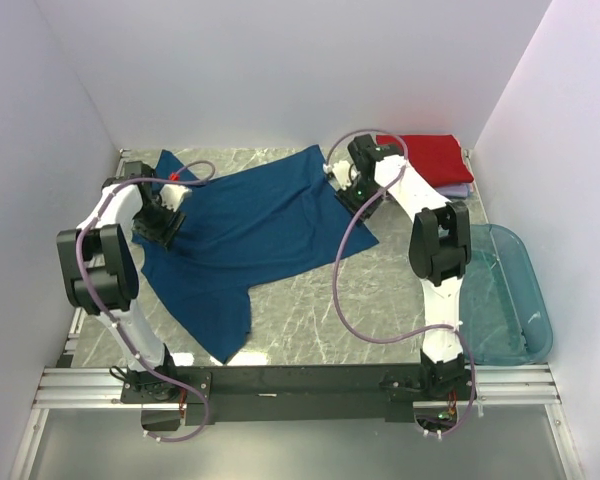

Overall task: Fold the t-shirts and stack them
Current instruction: Flatten the tshirt out

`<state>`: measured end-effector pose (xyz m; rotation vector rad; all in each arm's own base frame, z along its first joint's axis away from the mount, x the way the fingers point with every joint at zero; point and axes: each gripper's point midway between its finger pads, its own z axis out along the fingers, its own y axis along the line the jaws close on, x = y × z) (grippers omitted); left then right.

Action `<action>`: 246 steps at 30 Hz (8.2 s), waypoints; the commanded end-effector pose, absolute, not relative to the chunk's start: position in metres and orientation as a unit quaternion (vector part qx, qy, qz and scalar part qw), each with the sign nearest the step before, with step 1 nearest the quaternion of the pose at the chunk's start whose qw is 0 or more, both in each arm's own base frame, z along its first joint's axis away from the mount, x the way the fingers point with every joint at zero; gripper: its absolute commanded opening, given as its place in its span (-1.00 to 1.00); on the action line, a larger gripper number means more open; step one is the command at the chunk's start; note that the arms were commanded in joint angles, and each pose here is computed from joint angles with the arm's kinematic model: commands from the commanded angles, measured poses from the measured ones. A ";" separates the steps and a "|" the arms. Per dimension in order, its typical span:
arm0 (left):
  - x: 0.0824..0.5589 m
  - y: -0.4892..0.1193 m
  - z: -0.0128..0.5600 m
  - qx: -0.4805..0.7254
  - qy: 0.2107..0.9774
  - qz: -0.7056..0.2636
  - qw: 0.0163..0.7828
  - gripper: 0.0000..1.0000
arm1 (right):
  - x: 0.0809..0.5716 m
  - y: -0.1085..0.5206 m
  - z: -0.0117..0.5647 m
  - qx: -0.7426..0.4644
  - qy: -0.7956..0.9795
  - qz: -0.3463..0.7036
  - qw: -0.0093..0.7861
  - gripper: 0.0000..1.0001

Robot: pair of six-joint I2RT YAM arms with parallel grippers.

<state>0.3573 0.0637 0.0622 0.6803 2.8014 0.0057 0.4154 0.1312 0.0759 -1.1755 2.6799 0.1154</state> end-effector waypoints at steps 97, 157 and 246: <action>0.199 -0.061 0.049 0.600 0.781 -0.172 0.037 -0.03 | 0.242 0.095 0.047 -0.438 0.894 0.075 -0.061 -0.36; 0.443 0.035 0.008 0.181 0.966 -0.080 0.163 0.20 | 0.487 0.121 0.020 -0.319 0.939 -0.010 0.132 -0.38; 0.175 -0.026 0.071 0.590 0.798 -0.085 0.090 -0.99 | 0.299 0.113 0.067 -0.518 0.849 0.082 0.062 -1.00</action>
